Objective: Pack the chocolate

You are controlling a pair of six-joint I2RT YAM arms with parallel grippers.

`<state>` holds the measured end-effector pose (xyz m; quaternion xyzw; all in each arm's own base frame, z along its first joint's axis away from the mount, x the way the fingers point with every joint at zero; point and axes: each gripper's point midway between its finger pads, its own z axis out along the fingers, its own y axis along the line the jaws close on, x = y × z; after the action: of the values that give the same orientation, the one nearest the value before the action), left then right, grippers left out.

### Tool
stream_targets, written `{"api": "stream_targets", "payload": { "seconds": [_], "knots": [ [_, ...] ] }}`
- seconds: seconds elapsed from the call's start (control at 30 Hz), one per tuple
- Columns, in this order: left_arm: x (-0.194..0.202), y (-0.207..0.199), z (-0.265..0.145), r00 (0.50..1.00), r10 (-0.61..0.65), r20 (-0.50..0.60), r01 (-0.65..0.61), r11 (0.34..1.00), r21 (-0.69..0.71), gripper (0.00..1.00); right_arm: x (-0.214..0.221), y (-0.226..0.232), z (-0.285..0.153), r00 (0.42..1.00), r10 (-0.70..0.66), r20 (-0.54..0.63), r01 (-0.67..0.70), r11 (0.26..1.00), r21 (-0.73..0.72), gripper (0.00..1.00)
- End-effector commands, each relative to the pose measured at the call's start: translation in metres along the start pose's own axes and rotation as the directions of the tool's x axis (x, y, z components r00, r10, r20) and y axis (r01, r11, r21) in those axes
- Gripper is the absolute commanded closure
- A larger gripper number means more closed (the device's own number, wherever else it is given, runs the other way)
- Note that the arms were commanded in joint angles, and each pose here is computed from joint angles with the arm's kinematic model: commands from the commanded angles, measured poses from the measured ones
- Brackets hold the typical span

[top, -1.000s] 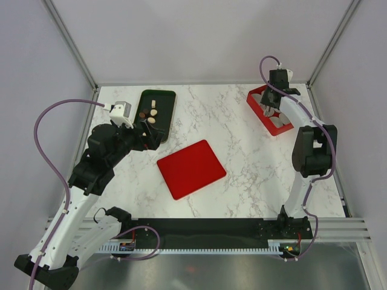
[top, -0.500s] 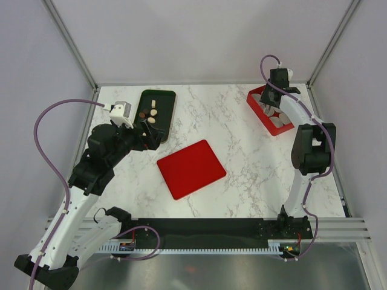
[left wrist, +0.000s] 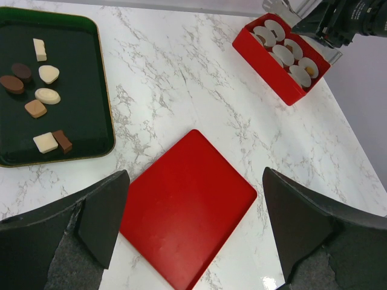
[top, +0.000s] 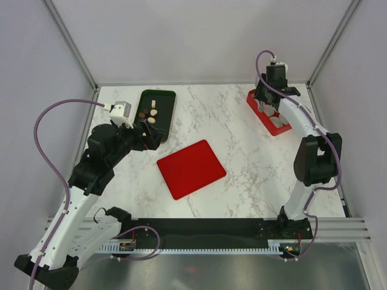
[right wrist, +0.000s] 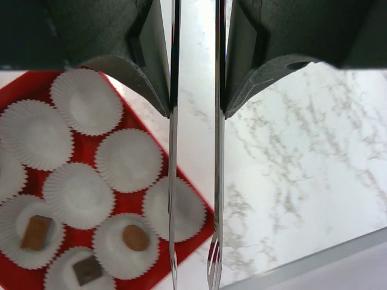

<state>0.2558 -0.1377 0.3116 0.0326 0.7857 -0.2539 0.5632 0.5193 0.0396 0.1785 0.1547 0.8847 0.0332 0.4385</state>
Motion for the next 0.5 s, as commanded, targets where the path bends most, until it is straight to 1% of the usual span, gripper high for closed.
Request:
{"api": "stream_targets", "payload": {
  "seconds": [0.0,0.07,0.1,0.17,0.2,0.27,0.33,0.37,0.4,0.47],
  "knots": [
    [-0.013,-0.002,0.000,0.998,-0.011,0.054,0.011,1.000,0.005,0.00,-0.005,0.059,-0.033,0.997,-0.054,0.062,0.063,0.986,-0.155,0.55],
    [-0.013,-0.003,0.000,0.998,-0.011,0.055,0.011,1.000,0.007,0.00,0.009,0.079,-0.037,0.995,-0.081,0.057,0.091,0.978,-0.187,0.55],
    [-0.013,-0.002,0.000,0.998,-0.011,0.054,0.011,1.000,0.006,0.00,0.021,0.101,-0.045,0.993,-0.107,0.054,0.117,0.966,-0.230,0.55],
    [-0.013,-0.002,-0.001,0.998,-0.011,0.056,0.011,1.000,0.004,0.00,0.035,0.127,-0.050,0.990,-0.128,0.060,0.140,0.949,-0.282,0.55],
    [-0.015,-0.002,-0.002,0.998,-0.011,0.062,0.011,1.000,0.003,0.00,0.049,0.149,-0.057,0.988,-0.148,0.050,0.156,0.931,-0.331,0.55],
    [-0.013,-0.001,0.000,0.998,-0.012,0.054,0.012,1.000,0.002,0.00,0.060,0.172,-0.062,0.987,-0.154,0.054,0.163,0.909,-0.384,0.55],
    [-0.013,-0.002,0.000,0.998,-0.012,0.055,0.011,1.000,0.004,0.00,0.082,0.202,-0.070,0.984,-0.172,0.040,0.172,0.873,-0.456,0.55],
    [-0.013,-0.002,0.000,0.998,-0.011,0.056,0.011,1.000,0.004,0.00,0.085,0.215,-0.074,0.984,-0.172,0.055,0.176,0.853,-0.492,0.55],
    [-0.013,-0.002,0.000,0.999,-0.012,0.052,0.011,1.000,0.006,0.00,0.101,0.233,-0.079,0.979,-0.197,0.050,0.194,0.827,-0.527,0.55],
    [-0.013,-0.002,0.000,0.998,-0.012,0.054,0.011,1.000,0.007,0.00,0.111,0.253,-0.085,0.974,-0.217,0.069,0.217,0.795,-0.567,0.54]
  ]
}}
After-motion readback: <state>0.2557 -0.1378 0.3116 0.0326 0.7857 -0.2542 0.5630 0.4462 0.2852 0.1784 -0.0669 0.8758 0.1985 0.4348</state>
